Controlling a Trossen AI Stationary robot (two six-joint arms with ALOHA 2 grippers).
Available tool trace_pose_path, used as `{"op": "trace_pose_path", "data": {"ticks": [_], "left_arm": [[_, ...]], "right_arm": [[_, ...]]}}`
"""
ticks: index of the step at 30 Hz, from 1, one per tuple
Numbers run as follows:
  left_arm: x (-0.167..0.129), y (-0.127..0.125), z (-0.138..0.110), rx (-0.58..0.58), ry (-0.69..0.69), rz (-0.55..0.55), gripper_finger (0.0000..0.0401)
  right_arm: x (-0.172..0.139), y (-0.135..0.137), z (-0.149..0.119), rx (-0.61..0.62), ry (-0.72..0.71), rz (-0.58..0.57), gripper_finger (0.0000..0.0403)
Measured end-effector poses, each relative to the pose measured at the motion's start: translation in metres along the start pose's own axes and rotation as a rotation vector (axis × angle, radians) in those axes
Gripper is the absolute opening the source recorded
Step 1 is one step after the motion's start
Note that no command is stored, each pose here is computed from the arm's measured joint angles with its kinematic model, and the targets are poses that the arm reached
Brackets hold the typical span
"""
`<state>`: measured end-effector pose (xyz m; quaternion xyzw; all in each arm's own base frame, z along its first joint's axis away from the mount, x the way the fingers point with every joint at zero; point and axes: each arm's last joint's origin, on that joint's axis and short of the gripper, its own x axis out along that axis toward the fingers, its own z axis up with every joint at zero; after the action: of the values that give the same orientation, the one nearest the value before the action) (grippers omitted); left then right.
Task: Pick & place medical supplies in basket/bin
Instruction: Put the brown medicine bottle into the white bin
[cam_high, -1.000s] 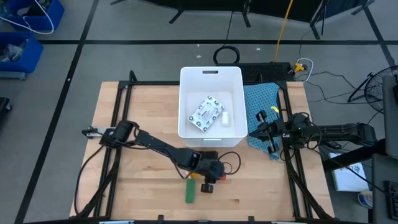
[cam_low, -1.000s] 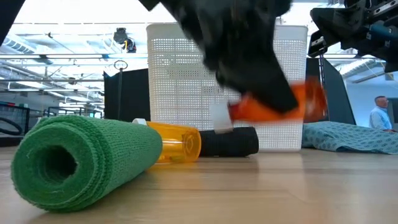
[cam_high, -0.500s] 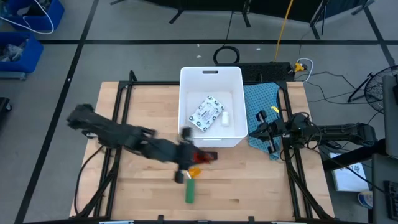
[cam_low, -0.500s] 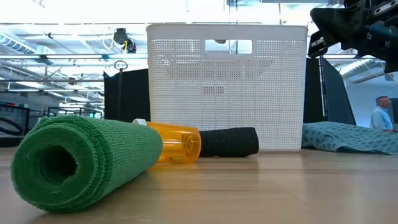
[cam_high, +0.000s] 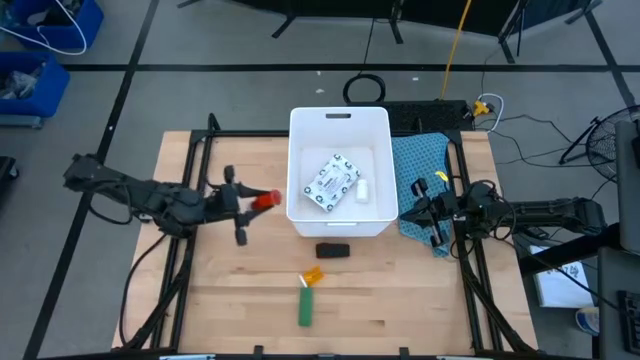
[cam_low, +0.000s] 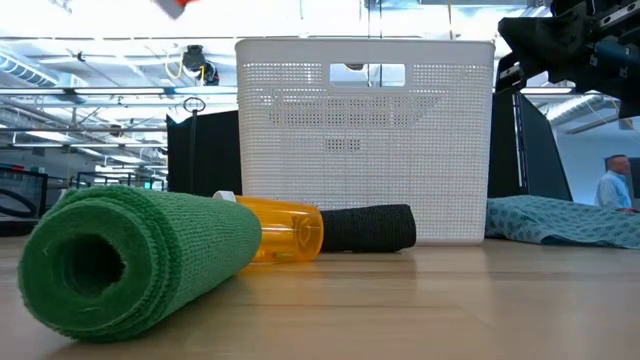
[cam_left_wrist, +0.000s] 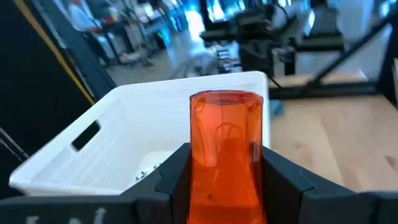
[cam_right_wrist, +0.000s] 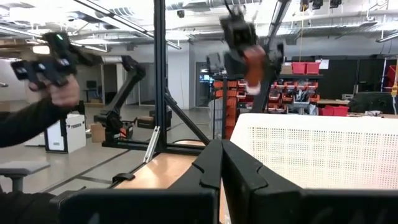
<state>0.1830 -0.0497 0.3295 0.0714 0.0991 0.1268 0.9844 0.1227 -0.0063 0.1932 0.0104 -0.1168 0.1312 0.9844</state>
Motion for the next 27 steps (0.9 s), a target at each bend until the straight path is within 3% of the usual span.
{"op": "trace_pose_path", "data": {"ticks": [3, 9, 16, 21, 27], "left_arm": [[-0.006, 0.011, -0.04, -0.062, -0.079, 0.022, 0.0149], [-0.02, 0.025, -0.099, -0.152, -0.311, -0.071, 0.0153], [-0.021, 0.039, -0.121, -0.28, -0.301, 0.007, 0.0153], [-0.016, 0.052, -0.091, -0.298, -0.248, 0.045, 0.0146], [0.012, 0.07, -0.007, -0.155, -0.081, 0.091, 0.0148]], "right_arm": [[0.0, 0.0, 0.0, 0.0, 0.0, 0.0, 0.0], [0.0, 0.0, 0.0, -0.001, 0.0, -0.001, 0.0], [0.0, 0.0, 0.0, -0.027, -0.001, -0.002, 0.0], [0.0, 0.0, 0.001, -0.03, -0.008, -0.007, 0.0], [0.0, 0.0, 0.005, -0.047, -0.049, -0.005, 0.0]]}}
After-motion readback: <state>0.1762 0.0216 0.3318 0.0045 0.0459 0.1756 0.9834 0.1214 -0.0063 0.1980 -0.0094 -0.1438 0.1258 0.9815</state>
